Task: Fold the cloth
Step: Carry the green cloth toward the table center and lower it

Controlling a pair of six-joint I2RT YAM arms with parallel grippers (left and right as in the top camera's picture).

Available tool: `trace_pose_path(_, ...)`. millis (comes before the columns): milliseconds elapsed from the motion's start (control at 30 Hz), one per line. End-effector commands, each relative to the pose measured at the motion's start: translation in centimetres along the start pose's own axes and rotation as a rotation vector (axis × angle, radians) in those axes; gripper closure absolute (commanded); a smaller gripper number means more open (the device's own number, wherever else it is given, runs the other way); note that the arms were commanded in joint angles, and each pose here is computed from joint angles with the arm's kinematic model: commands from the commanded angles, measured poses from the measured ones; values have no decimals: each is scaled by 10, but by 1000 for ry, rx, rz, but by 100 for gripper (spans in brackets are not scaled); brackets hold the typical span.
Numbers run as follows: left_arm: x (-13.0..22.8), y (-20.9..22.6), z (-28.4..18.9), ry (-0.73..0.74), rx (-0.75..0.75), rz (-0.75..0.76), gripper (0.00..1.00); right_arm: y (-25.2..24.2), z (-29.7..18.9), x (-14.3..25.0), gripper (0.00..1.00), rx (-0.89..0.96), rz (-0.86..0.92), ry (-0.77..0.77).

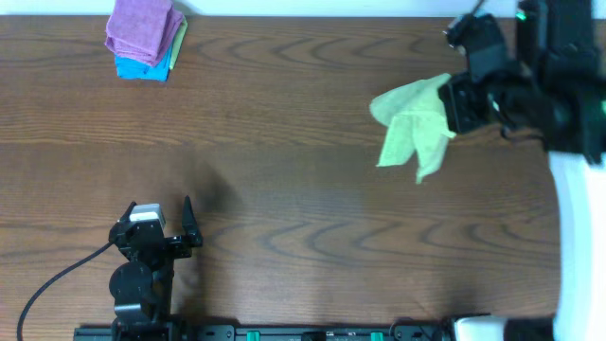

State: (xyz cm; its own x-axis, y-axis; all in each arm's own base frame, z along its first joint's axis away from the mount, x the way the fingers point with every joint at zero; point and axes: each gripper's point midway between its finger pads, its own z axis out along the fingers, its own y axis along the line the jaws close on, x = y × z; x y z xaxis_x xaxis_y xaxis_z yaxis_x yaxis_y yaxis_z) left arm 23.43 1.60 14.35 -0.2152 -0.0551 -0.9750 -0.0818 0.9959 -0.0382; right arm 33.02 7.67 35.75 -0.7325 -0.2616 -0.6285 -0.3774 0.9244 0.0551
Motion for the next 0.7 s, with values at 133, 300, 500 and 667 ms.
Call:
trace_pose_path(133, 14, 3, 3, 30, -15, 8, 5, -10, -30, 47, 99, 150, -26, -10)
trace_pose_path(300, 14, 3, 3, 30, -15, 8, 5, -16, -39, 89, 99, 235, -20, 11)
trace_pose_path(500, 14, 3, 3, 30, -15, 8, 5, 6, -48, 107, 99, 151, -32, -66)
trace_pose_path(667, 14, 3, 3, 30, -15, 8, 5, 57, -36, 98, 99, -166, -38, -85)
